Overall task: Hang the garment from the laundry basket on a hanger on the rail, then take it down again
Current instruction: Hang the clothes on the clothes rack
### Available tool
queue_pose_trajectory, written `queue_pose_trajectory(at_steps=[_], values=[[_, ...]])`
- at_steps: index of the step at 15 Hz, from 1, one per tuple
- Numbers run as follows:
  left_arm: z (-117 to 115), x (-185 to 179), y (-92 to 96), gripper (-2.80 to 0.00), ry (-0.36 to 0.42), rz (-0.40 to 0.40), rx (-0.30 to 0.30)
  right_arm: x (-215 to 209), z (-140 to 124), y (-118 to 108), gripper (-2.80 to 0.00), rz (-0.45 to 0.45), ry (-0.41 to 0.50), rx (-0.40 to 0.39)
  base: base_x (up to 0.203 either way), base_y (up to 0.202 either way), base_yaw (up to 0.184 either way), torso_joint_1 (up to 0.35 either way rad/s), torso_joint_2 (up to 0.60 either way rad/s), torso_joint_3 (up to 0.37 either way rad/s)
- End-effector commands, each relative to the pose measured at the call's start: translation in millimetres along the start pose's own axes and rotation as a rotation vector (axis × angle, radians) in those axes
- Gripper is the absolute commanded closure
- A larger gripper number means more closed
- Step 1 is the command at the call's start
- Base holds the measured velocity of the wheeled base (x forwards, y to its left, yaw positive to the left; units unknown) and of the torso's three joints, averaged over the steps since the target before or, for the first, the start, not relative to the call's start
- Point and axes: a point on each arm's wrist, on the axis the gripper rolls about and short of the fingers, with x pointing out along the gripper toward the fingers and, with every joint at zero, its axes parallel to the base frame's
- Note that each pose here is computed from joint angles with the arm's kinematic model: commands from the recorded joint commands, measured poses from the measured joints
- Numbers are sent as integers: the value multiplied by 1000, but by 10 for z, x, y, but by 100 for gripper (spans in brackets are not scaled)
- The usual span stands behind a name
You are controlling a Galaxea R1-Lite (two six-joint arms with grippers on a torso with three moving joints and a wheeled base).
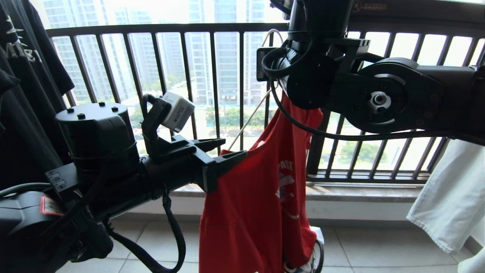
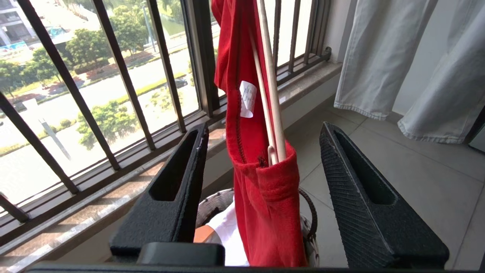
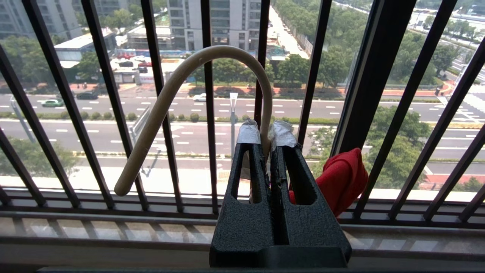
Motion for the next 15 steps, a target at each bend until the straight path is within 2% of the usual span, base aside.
queue_pose_trajectory(at_steps=[1, 8, 10, 11, 13, 15], values=[[-7, 11, 10, -280, 1, 3, 24, 49, -30, -18, 0, -18, 2, -3, 0, 0, 0, 0, 0, 0], [46, -44, -8, -280, -5, 3, 30, 208, -104, -83, 0, -54, -7, -14, 0, 0, 0, 0, 0, 0], [108, -55, -12, -280, -27, 15, 39, 232, -98, -105, 0, -62, -16, -21, 0, 0, 0, 0, 0, 0], [133, -51, -15, -280, -33, 31, 40, 252, -84, -121, 0, -72, -32, -7, 0, 0, 0, 0, 0, 0], [262, -9, -68, -280, -51, 144, 37, 279, -73, -153, 0, -109, -46, 10, 0, 0, 0, 0, 0, 0], [316, 22, -110, -280, -60, 195, 29, 301, -58, -168, 0, -145, -69, 39, 0, 0, 0, 0, 0, 0]])
